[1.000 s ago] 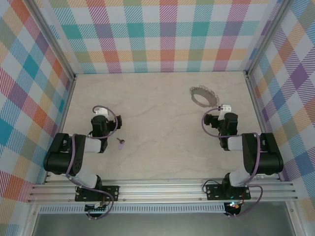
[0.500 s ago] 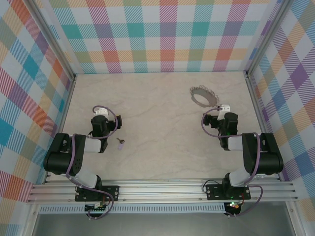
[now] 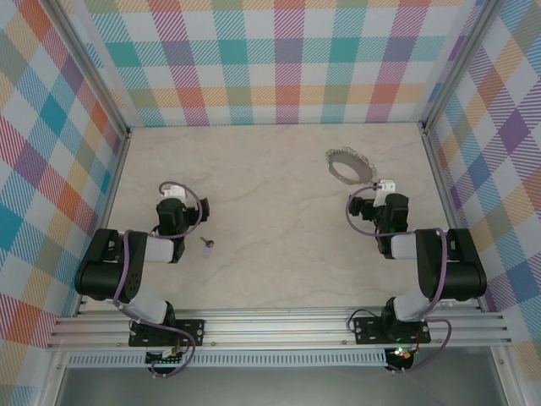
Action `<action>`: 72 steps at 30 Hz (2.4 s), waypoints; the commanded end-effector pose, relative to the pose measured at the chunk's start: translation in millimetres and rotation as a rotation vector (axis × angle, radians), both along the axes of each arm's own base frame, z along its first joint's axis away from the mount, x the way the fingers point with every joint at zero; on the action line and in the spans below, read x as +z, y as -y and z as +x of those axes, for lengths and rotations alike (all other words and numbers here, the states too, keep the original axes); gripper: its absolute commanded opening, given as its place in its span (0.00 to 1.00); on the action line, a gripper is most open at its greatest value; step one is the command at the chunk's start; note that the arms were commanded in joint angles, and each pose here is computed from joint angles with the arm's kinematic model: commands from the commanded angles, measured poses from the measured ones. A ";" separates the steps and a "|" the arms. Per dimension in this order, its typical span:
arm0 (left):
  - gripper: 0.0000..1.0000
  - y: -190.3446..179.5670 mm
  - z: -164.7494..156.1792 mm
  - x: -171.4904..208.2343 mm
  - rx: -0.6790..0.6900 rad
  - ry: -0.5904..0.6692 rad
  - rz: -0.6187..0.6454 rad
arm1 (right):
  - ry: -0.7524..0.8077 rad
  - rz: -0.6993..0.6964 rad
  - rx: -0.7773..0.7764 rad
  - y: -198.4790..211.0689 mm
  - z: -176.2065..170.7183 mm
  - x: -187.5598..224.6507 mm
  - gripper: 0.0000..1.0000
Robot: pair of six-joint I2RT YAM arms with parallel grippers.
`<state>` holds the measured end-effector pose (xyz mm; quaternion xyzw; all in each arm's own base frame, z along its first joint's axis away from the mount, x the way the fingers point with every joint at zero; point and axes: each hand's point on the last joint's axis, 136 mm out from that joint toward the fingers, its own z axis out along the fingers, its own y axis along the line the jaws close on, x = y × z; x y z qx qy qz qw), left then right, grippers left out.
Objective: Put the keys on the keyring
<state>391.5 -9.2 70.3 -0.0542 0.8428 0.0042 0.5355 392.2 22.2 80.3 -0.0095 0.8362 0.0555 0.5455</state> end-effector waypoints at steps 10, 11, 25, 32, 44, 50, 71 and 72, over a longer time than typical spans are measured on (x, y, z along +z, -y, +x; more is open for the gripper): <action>1.00 -1.8 12.8 36.5 0.012 -0.039 0.044 | -0.032 0.027 -0.201 31.5 -5.3 63.9 1.00; 1.00 -3.9 11.5 40.4 0.024 -0.035 0.044 | -0.042 0.057 -0.278 41.1 -8.0 70.3 1.00; 1.00 11.3 -9.4 115.1 0.159 -0.184 -0.253 | -0.467 0.336 -0.030 -25.0 30.0 82.4 0.89; 1.00 64.5 -24.9 124.1 0.021 -0.271 -0.353 | -0.619 0.457 0.069 -56.5 61.8 47.8 0.81; 1.00 138.9 -26.3 102.3 -0.135 -0.372 -0.354 | -0.729 0.402 0.077 -86.5 113.0 -1.4 0.79; 1.00 148.6 -21.8 100.8 -0.153 -0.388 -0.347 | -0.762 0.364 0.037 -93.5 137.2 -21.9 0.79; 1.00 145.8 -30.7 134.8 -0.170 -0.312 -0.383 | -0.954 0.289 0.088 -150.8 80.4 -62.7 0.74; 1.00 145.5 -32.1 136.0 -0.171 -0.309 -0.388 | -0.966 0.292 0.091 -154.5 72.4 -64.9 0.74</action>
